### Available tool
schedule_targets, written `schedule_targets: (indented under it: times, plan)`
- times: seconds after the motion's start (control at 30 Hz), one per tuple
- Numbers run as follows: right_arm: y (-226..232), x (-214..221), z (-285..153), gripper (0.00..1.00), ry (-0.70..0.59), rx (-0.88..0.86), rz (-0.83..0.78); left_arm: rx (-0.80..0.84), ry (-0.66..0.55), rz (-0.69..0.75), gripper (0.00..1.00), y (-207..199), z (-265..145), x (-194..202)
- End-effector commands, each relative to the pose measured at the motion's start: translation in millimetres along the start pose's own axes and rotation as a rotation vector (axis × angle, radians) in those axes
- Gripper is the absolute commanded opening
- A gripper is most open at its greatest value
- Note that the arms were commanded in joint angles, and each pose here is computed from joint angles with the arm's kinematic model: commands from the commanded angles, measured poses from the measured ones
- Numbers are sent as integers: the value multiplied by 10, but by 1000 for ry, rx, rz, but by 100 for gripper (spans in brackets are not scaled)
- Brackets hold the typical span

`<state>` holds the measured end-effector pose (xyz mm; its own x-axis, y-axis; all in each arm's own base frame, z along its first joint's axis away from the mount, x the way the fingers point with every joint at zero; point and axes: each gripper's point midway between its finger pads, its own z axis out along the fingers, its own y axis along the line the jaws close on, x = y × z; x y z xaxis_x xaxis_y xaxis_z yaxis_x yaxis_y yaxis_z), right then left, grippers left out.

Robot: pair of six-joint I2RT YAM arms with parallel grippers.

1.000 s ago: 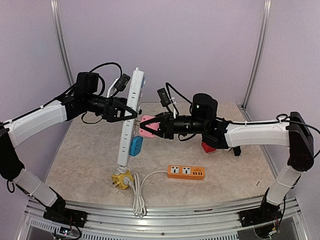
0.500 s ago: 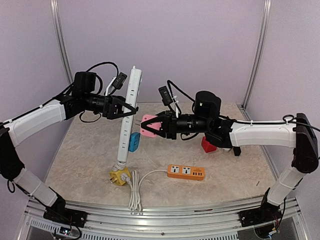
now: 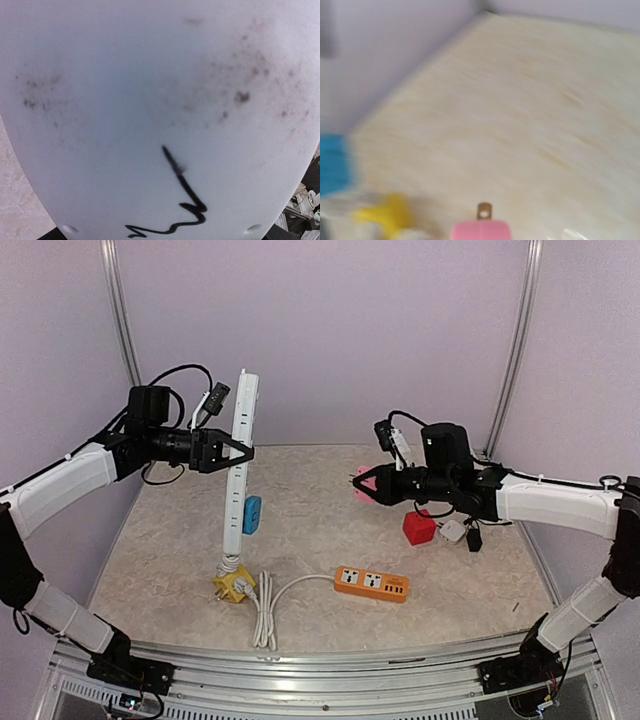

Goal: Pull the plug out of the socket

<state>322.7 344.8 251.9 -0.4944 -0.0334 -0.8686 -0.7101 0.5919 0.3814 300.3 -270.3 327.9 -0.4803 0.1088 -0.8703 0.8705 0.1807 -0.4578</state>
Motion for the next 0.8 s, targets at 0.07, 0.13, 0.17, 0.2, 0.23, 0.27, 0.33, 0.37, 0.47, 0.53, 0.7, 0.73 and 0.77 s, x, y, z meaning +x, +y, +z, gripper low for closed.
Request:
schedule_targets:
  times: [0.07, 0.13, 0.17, 0.2, 0.23, 0.27, 0.33, 0.37, 0.47, 0.53, 0.7, 0.73, 0.77]
  plan:
    - [-1106, 508, -165, 0, 122, 355, 130, -5, -43, 38, 2, -21, -71, -85]
    - [-1331, 536, -309, 0, 108, 422, 171, -20, -43, 32, 2, 8, -81, -57]
    - [-1434, 537, -392, 0, 97, 451, 189, -22, -44, 32, 2, 2, -86, -52]
    - [-1529, 544, -472, 0, 87, 478, 206, -22, -44, 33, 2, -3, -87, -48]
    - [-1617, 548, -549, 0, 77, 502, 219, -24, -45, 32, 2, -5, -90, -48]
    - [-1709, 575, -623, 0, 71, 529, 233, -26, -47, 32, 2, -4, -94, -52]
    - [-1899, 635, -756, 0, 61, 582, 264, -27, -48, 32, 2, -5, -97, -57]
    - [-2010, 683, -821, 0, 60, 611, 285, -26, -46, 28, 2, 0, -90, -51]
    - [-2339, 754, -956, 0, 46, 665, 346, -25, -44, 20, 2, 19, -81, -40]
    - [-2519, 792, -999, 0, 50, 689, 371, -23, -42, 13, 2, 33, -74, -32]
    - [-2866, 692, -927, 0, 35, 712, 362, -23, -42, 6, 2, 52, -64, -15]
    - [-2924, 693, -904, 0, 42, 715, 364, -21, -42, 8, 2, 50, -60, -19]
    - [-2971, 683, -877, 0, 48, 712, 363, -21, -41, 5, 2, 57, -57, -14]
